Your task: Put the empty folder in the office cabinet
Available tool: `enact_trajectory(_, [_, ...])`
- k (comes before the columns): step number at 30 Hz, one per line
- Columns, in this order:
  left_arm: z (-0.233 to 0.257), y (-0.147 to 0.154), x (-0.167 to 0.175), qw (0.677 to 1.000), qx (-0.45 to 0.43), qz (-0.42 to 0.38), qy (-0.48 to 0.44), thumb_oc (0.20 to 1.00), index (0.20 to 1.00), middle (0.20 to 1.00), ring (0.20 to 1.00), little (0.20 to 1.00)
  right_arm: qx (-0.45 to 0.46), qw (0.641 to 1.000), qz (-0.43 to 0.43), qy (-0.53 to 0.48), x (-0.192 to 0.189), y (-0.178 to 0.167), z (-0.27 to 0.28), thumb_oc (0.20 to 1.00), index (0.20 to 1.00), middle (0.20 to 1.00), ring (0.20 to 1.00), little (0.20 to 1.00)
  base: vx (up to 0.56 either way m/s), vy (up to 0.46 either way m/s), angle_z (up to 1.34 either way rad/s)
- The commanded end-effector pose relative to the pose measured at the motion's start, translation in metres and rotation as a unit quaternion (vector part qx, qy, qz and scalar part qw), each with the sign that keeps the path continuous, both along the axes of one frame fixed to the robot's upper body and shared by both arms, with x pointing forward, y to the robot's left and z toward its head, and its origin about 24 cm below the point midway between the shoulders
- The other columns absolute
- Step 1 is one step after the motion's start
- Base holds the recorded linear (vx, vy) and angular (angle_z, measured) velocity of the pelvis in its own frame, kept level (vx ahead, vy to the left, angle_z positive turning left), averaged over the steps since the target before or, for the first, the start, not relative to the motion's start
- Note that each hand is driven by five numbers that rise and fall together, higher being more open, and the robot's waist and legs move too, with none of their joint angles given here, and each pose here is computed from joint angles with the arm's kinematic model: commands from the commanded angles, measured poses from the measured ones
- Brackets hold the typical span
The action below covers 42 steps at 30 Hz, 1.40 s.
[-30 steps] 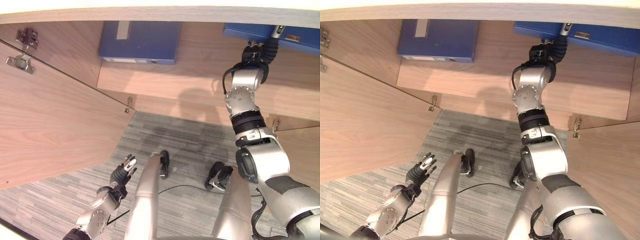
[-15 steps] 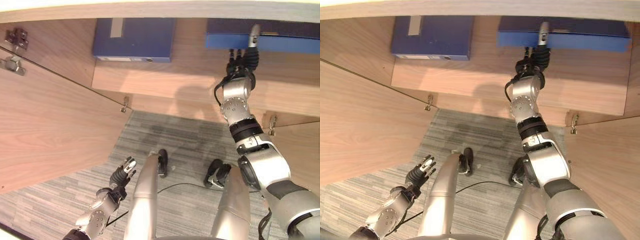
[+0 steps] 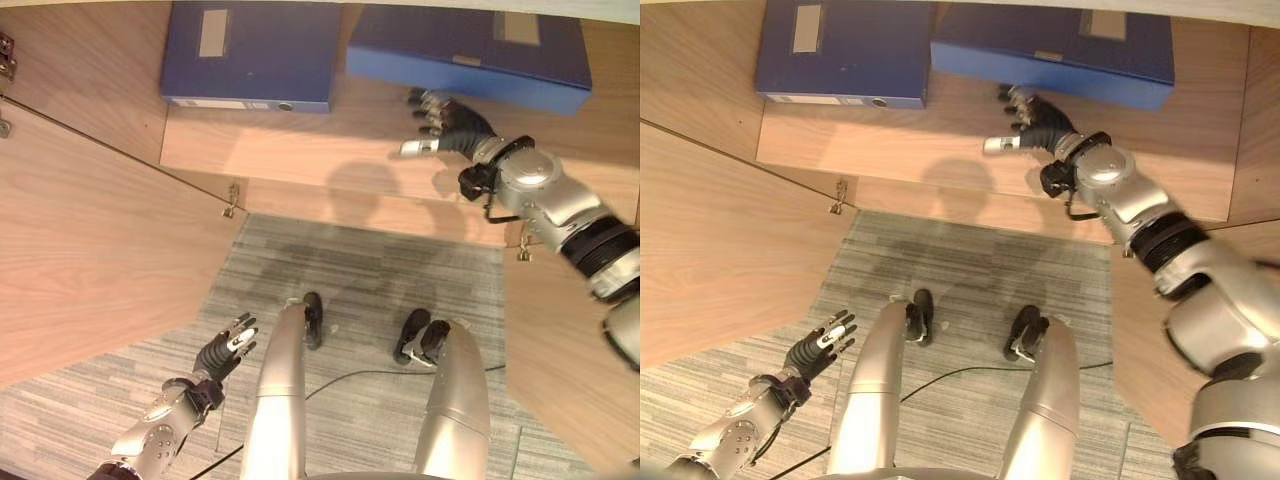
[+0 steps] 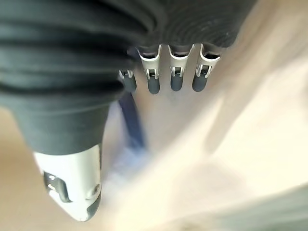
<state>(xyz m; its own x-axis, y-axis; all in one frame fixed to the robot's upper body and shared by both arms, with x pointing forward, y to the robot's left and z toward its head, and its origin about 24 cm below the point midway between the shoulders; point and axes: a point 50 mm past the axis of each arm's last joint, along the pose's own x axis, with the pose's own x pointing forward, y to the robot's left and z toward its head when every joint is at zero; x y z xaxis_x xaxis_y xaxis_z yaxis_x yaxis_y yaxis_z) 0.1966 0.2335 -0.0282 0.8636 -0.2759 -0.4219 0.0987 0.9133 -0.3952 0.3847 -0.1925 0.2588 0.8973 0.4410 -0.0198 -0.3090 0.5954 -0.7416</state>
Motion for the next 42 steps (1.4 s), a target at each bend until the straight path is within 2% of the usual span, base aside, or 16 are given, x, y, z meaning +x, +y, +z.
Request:
enact_trajectory(1, [-0.005,0.013,-0.019,1.000,0.016,-0.002,0.012,1.000,1.000,1.000,1.000,1.000,-0.091,0.994,0.024,-0.047,-0.006,0.006,0.021,1.000,1.000,1.000,1.000,1.000,0.00,0.000,0.00])
enact_trajectory(7, [-0.009,0.019,-0.023,0.999,0.024,0.015,0.019,1.000,1.000,1.000,1.000,1.000,-0.196,0.975,-0.010,-0.099,-0.007,-0.001,0.044,1.000,1.000,1.000,1.000,1.000,0.00,-0.005,0.00])
enact_trajectory(15, [-0.012,0.020,-0.025,0.999,0.027,0.026,0.026,1.000,1.000,1.000,1.000,1.000,-0.262,0.955,-0.040,-0.131,-0.006,-0.002,0.067,1.000,1.000,1.000,1.000,1.000,0.00,0.000,0.00])
enact_trajectory(23, [-0.012,0.015,-0.021,0.999,0.027,0.026,0.020,1.000,1.000,1.000,1.000,1.000,-0.293,0.952,-0.022,-0.087,-0.003,0.004,0.044,1.000,1.000,1.000,1.000,1.000,0.00,0.000,0.00])
enact_trajectory(26, [-0.010,0.016,-0.017,0.999,0.033,0.029,0.014,1.000,1.000,1.000,1.000,1.000,-0.349,0.931,-0.053,-0.090,0.004,0.000,0.040,1.000,1.000,1.000,1.000,1.000,0.00,0.000,0.00])
enact_trajectory(27, [-0.009,0.016,-0.014,0.999,0.037,0.037,0.011,1.000,1.000,1.000,1.000,1.000,-0.383,0.912,-0.088,-0.120,0.011,-0.001,0.042,1.000,1.000,1.000,1.000,1.000,0.00,0.000,0.00])
enact_trajectory(30, [-0.010,0.015,-0.013,0.998,0.038,0.048,0.010,1.000,1.000,1.000,1.000,1.000,-0.392,0.901,-0.116,-0.143,0.017,-0.002,0.040,1.000,1.000,1.000,1.000,1.000,0.00,0.000,0.00])
enact_trajectory(32, [-0.012,0.013,-0.010,0.997,0.034,0.066,0.010,1.000,1.000,1.000,1.000,1.000,-0.394,0.885,-0.151,-0.198,0.021,0.001,0.045,1.000,1.000,1.000,1.000,1.000,0.00,0.000,0.00])
enact_trajectory(35, [-0.013,0.007,-0.002,0.996,0.022,0.091,0.001,1.000,1.000,1.000,1.000,1.000,-0.412,0.847,-0.200,-0.272,0.022,-0.007,0.039,1.000,1.000,1.000,1.000,1.000,-0.02,0.013,-0.02])
enact_trajectory(36, [-0.010,0.007,0.005,0.995,0.021,0.098,-0.012,1.000,1.000,1.000,1.000,1.000,-0.424,0.820,-0.224,-0.312,0.022,-0.010,0.040,1.000,1.000,1.000,1.000,1.000,0.00,0.000,0.00])
enact_trajectory(40, [-0.007,0.008,0.010,0.995,0.023,0.099,-0.022,1.000,1.000,1.000,1.000,1.000,-0.427,0.810,-0.235,-0.327,0.022,-0.011,0.037,1.000,1.000,1.000,1.000,1.000,-0.03,-0.002,-0.03])
enact_trajectory(42, [-0.005,0.013,0.014,0.994,0.035,0.096,-0.029,1.000,1.000,1.000,1.000,1.000,-0.413,0.831,-0.219,-0.303,0.026,-0.003,0.020,1.000,1.000,1.000,1.000,1.000,-0.04,0.000,-0.06])
